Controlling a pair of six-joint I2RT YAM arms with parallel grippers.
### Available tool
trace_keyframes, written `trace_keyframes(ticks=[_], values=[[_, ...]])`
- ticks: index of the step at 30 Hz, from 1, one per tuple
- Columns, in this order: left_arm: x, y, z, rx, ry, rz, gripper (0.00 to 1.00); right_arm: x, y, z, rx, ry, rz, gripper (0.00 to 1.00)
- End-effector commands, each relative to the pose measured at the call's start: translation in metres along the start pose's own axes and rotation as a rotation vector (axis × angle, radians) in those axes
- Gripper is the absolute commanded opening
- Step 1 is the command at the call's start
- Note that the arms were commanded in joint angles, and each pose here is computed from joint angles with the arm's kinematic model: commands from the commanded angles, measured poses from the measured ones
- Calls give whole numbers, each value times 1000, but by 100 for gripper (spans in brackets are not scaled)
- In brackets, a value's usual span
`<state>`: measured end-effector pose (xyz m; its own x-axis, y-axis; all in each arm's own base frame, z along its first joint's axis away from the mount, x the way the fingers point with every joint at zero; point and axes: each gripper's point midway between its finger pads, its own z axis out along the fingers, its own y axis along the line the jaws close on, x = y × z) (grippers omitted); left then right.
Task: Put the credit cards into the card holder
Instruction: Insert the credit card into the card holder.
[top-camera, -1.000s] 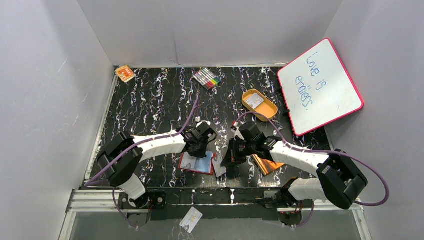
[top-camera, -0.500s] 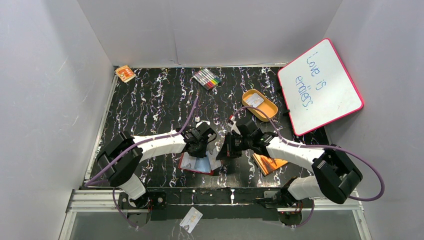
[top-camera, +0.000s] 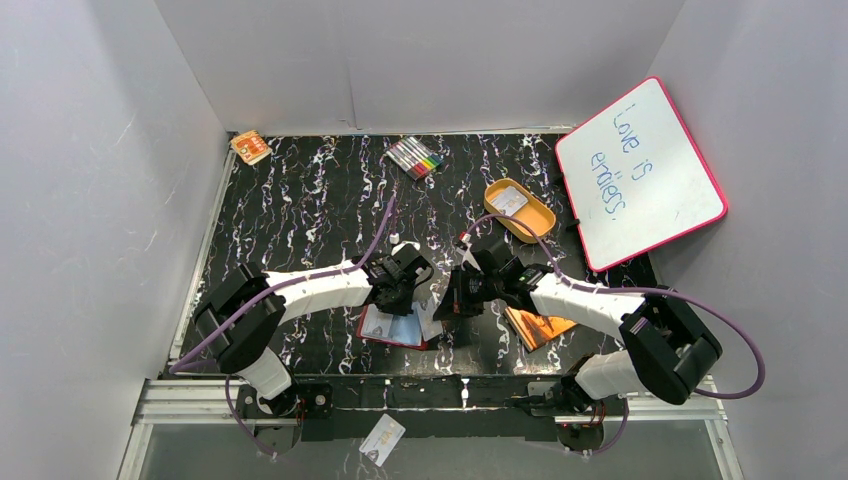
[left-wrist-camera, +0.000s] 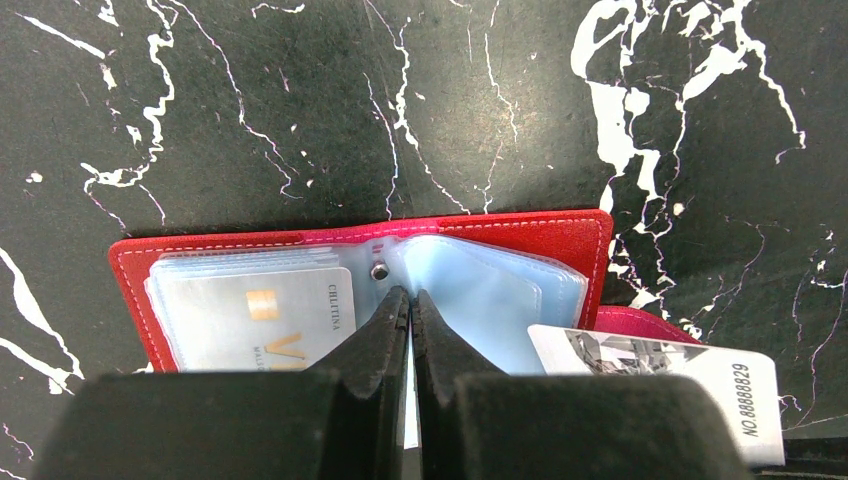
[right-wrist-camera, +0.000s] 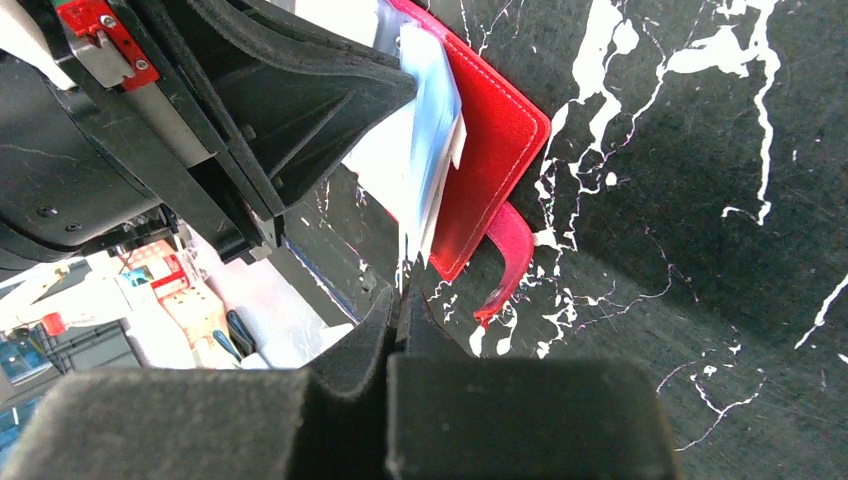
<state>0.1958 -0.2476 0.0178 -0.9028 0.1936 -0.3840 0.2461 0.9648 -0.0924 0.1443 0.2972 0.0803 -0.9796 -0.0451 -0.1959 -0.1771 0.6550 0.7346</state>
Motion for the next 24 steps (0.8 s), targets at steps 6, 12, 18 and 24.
trace_keyframes(ticks=[6, 12, 18, 24], values=[[41, 31, 22, -119, 113, 32, 0, 0, 2, -2, -15, -18, -2, 0], [40, 30, 22, -117, 113, 29, 0, 2, 0, -1, -12, -15, 5, 0], [41, 30, 22, -117, 115, 29, 0, 2, 0, -1, -13, -16, 5, 0], [43, 31, 23, -120, 121, 30, 0, -1, 5, -7, -26, -45, -4, 0]])
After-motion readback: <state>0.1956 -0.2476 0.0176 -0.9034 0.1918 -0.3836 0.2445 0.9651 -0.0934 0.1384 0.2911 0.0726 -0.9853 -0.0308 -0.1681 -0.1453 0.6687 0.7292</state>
